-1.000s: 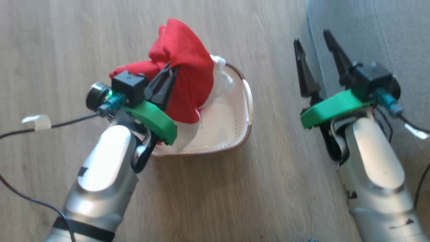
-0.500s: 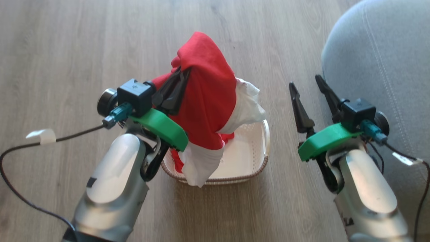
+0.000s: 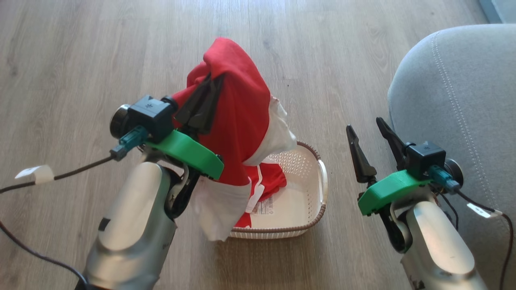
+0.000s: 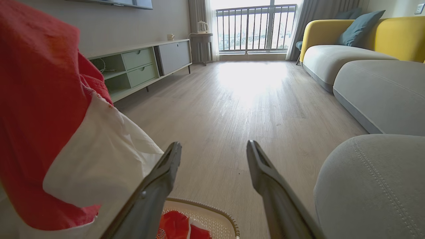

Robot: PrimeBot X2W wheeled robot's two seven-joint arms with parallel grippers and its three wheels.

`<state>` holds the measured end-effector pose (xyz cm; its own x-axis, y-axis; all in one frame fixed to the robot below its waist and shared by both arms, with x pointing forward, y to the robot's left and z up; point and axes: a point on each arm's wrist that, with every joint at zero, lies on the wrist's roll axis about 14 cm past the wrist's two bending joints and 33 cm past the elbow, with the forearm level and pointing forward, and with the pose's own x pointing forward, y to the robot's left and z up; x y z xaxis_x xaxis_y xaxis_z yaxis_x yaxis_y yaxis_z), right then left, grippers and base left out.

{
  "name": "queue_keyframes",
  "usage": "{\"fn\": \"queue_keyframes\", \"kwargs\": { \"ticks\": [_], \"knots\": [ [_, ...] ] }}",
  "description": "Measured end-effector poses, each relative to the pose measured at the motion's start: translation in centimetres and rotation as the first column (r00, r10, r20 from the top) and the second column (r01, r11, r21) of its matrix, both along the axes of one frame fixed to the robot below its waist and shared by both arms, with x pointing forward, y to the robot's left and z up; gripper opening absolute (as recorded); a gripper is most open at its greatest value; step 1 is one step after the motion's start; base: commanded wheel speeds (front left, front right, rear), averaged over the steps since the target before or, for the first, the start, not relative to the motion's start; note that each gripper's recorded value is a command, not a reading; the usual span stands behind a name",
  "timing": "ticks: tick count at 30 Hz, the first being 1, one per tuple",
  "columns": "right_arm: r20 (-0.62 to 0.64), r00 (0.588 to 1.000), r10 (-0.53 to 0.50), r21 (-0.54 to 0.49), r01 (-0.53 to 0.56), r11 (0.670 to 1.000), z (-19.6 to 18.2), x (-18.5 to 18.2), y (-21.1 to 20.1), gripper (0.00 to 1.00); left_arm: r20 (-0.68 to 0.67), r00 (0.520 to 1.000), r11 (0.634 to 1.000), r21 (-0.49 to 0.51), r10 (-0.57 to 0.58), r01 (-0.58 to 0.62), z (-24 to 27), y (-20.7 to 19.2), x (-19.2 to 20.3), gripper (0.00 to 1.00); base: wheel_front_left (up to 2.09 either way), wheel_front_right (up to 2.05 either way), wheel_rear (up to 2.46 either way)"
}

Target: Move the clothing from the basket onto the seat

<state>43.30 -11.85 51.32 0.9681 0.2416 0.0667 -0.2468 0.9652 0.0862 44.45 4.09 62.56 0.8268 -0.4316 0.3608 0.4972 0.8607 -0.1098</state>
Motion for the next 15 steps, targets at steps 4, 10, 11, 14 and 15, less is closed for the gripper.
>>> {"fn": "queue_keyframes", "kwargs": {
  "ticks": [4, 10, 11, 14, 15],
  "knots": [
    [-0.003, 1.000, -0.002, 0.000, 0.002, 1.000, -0.1, -0.3, -0.1, 1.00, 0.034, 0.999, 1.000, -0.012, 0.004, -0.004, 1.2, 0.2, -0.3, 0.00, 0.00, 0.00, 0.00],
    [-0.007, 1.000, -0.002, 0.013, 0.002, 1.000, -0.2, -0.5, 0.0, 1.00, 0.046, 0.999, 1.000, -0.013, 0.006, -0.005, 1.6, 0.2, -0.4, 0.00, 0.00, 0.00, 0.00],
    [-0.005, 1.000, 0.006, 0.017, -0.006, 1.000, -0.1, -0.6, 0.2, 1.00, 0.049, 0.999, 1.000, -0.014, 0.005, -0.004, 1.7, 0.1, -0.4, 0.00, 0.00, 0.00, 0.00],
    [0.002, 0.999, 0.039, 0.024, -0.039, 0.999, 0.2, -0.7, 1.3, 1.00, 0.053, 0.999, 1.000, -0.014, 0.002, -0.001, 1.8, 0.0, -0.4, 0.00, 0.00, 0.00, 0.00],
    [0.009, 0.998, 0.061, 0.030, -0.061, 0.998, 0.4, -0.8, 2.1, 1.00, 0.055, 0.998, 1.000, -0.013, -0.001, 0.002, 1.9, -0.1, -0.5, 0.00, 0.00, 0.00, 0.00]
  ]
}}
